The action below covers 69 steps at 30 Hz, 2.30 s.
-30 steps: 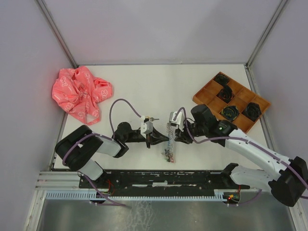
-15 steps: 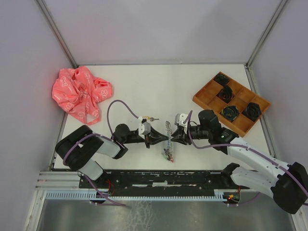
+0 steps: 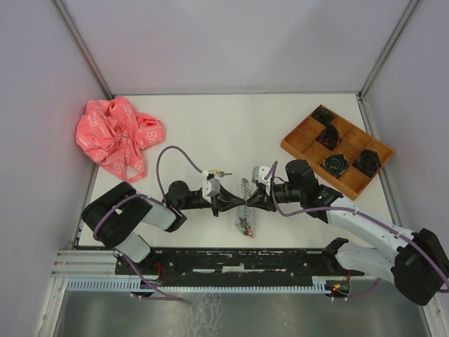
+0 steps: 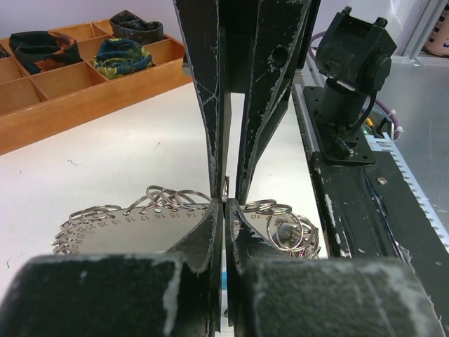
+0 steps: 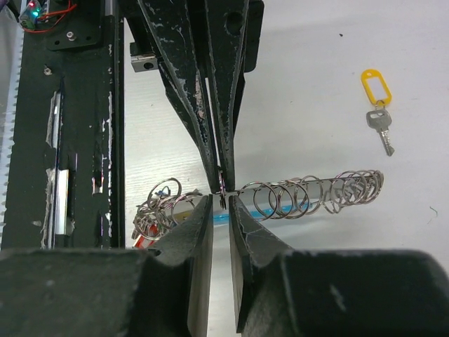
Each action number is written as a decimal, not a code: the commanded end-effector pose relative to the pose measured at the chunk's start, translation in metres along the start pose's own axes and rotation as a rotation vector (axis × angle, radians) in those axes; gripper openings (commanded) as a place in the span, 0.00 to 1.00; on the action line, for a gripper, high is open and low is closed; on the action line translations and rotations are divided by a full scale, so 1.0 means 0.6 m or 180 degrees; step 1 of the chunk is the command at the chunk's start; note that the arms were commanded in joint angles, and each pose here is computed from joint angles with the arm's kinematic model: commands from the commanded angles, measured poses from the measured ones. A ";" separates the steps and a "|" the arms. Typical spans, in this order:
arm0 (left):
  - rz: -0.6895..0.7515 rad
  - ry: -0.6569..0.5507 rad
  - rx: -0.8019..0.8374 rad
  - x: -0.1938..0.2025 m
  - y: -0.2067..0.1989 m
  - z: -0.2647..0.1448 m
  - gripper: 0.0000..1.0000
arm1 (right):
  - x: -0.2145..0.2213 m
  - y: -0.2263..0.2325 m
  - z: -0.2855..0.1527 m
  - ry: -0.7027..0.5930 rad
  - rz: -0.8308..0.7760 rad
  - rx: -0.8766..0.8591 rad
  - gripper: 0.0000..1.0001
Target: Put the keys on the keyring
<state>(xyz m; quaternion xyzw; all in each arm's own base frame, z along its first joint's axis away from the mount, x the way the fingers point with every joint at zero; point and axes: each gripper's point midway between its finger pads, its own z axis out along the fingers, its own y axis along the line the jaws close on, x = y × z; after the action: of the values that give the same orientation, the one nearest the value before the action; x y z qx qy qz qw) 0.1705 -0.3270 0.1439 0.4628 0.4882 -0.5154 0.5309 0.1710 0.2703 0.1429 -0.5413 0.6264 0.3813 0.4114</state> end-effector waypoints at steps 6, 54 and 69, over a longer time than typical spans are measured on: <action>0.0266 -0.0264 0.0066 -0.043 -0.002 0.008 0.03 | -0.035 -0.003 0.005 -0.0141 -0.0164 -0.0118 0.17; -0.0672 0.0890 -0.2974 0.038 0.243 -0.141 0.76 | 0.016 -0.060 -0.047 0.0886 -0.2053 0.0391 0.01; -0.1327 0.1549 -0.3243 0.103 0.287 -0.148 0.80 | 0.039 -0.045 -0.037 0.0939 -0.2690 0.0295 0.01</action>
<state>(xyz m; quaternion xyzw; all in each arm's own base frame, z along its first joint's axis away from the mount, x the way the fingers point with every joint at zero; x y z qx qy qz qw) 0.3262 -0.2359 0.0717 0.1810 0.8424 -0.1936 0.4692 0.1881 0.2287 0.1116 -0.7786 0.4508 0.0853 0.4281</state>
